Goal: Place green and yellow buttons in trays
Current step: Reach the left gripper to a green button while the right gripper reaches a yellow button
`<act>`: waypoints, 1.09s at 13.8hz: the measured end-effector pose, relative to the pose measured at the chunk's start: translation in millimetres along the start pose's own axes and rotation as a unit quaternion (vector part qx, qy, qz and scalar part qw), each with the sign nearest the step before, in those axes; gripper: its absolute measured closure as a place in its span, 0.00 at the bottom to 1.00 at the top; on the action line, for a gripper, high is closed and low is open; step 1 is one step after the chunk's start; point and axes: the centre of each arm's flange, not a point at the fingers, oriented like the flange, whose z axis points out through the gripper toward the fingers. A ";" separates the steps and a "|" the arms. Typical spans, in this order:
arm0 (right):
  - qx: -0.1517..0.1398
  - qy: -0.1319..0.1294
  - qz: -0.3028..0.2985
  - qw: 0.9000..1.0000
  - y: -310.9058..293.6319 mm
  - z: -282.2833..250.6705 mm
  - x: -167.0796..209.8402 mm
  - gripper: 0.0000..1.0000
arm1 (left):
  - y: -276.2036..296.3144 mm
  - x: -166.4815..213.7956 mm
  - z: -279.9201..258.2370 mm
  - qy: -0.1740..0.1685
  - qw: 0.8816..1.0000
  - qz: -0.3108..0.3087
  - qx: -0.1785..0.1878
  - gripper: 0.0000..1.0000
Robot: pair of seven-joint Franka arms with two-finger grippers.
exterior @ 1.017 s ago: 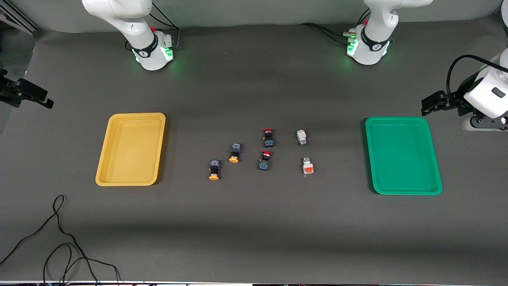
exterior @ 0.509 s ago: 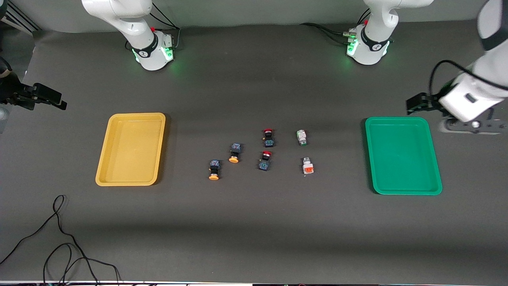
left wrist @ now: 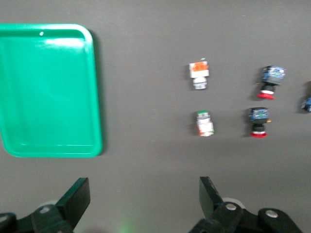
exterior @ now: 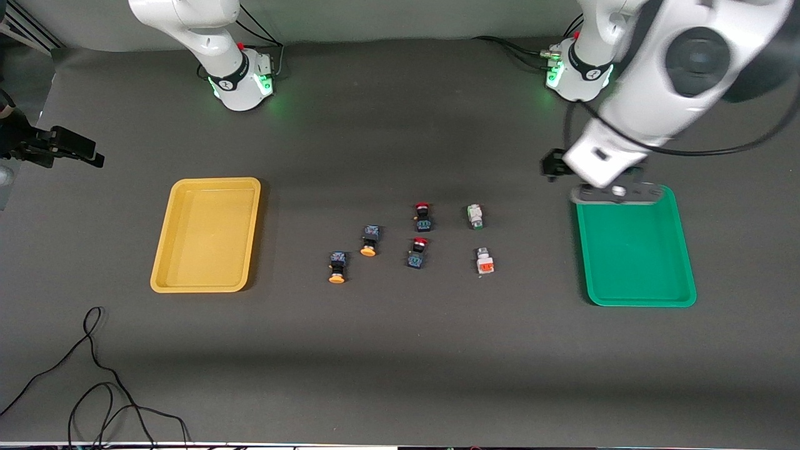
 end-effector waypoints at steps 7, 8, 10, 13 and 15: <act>-0.004 -0.024 -0.035 0.999 -45.4 24.6 13.7 0.00 | 99.8 -49.0 16.9 0.021 0.999 -0.031 -0.009 0.00; -0.005 -0.028 -0.030 0.999 -53.4 29.1 15.8 0.00 | 101.6 -48.3 20.8 0.020 0.999 -0.032 -0.008 0.00; -0.010 -0.035 -0.016 0.999 -78.3 38.6 18.7 0.00 | 99.9 -43.5 38.9 0.020 0.999 -0.036 -0.008 0.00; -0.017 -0.039 -0.018 0.999 -114.1 55.5 25.4 0.00 | 98.2 -38.9 98.8 0.023 0.999 -0.039 -0.009 0.00; -0.019 -0.035 -0.011 0.999 -129.7 69.6 34.7 0.00 | 100.6 -34.8 144.8 0.019 0.999 -0.038 -0.005 0.00</act>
